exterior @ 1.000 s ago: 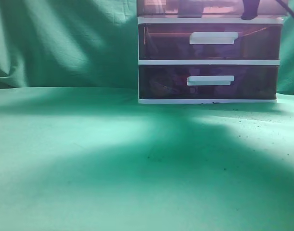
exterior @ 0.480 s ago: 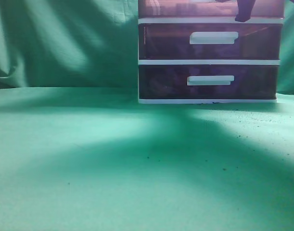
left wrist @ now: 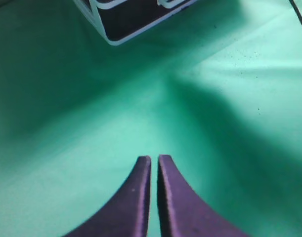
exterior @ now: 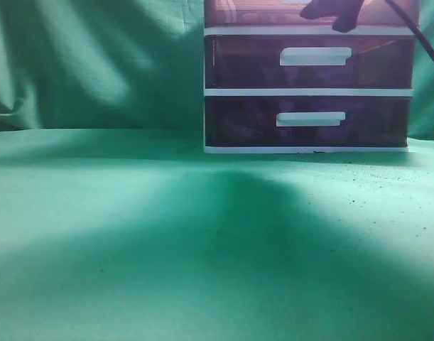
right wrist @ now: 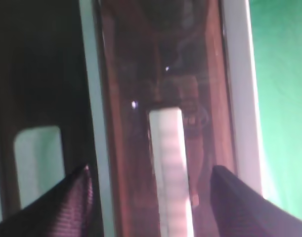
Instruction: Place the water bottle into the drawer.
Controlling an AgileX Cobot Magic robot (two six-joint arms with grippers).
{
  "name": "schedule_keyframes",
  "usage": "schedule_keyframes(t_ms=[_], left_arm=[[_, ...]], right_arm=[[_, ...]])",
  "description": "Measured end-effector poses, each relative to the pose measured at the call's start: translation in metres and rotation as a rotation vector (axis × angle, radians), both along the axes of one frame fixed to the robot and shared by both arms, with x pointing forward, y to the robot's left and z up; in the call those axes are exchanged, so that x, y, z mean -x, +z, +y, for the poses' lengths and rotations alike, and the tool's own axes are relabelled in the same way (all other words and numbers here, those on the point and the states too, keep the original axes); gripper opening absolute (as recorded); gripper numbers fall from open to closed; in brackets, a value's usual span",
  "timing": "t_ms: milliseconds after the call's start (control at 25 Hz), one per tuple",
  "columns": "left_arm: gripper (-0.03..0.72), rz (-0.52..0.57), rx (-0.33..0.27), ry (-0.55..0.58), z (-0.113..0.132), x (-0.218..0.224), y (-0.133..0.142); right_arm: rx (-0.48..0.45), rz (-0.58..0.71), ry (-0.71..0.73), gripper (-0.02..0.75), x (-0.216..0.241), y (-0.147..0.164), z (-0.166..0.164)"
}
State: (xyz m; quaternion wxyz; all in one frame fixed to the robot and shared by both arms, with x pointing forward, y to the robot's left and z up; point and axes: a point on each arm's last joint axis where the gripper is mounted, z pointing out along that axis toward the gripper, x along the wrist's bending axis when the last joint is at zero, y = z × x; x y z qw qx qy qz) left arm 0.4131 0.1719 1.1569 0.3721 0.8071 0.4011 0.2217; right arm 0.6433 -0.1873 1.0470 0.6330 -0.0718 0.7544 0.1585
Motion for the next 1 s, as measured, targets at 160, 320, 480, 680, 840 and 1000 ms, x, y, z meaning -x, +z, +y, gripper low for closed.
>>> schedule_keyframes(t_ms=[160, 320, 480, 680, 840, 1000], left_arm=[[0.000, -0.025, 0.028, 0.002, -0.001, 0.000, 0.003], [0.000, -0.159, 0.157, -0.044, 0.004, 0.012, 0.026], [0.000, -0.311, 0.248, -0.090, 0.024, 0.041, 0.053], [0.000, -0.386, 0.302, -0.099, 0.055, 0.081, 0.046], [0.000, -0.381, 0.337, -0.104, 0.077, 0.111, 0.011], [0.000, -0.426, 0.400, -0.108, 0.094, 0.134, -0.021]], right_arm=[[-0.051, -0.016, 0.022, 0.459, 0.024, 0.012, 0.010], [-0.340, -0.013, -0.008, 0.459, 0.063, 0.050, 0.022], [-0.715, 0.117, -0.004, 0.376, 0.116, 0.093, 0.035], [-0.861, 0.506, 0.112, 0.058, 0.179, 0.115, 0.039], [-0.914, 0.776, 0.165, 0.000, 0.218, 0.122, 0.034], [-0.984, 1.031, 0.129, 0.000, 0.248, 0.123, 0.028]])
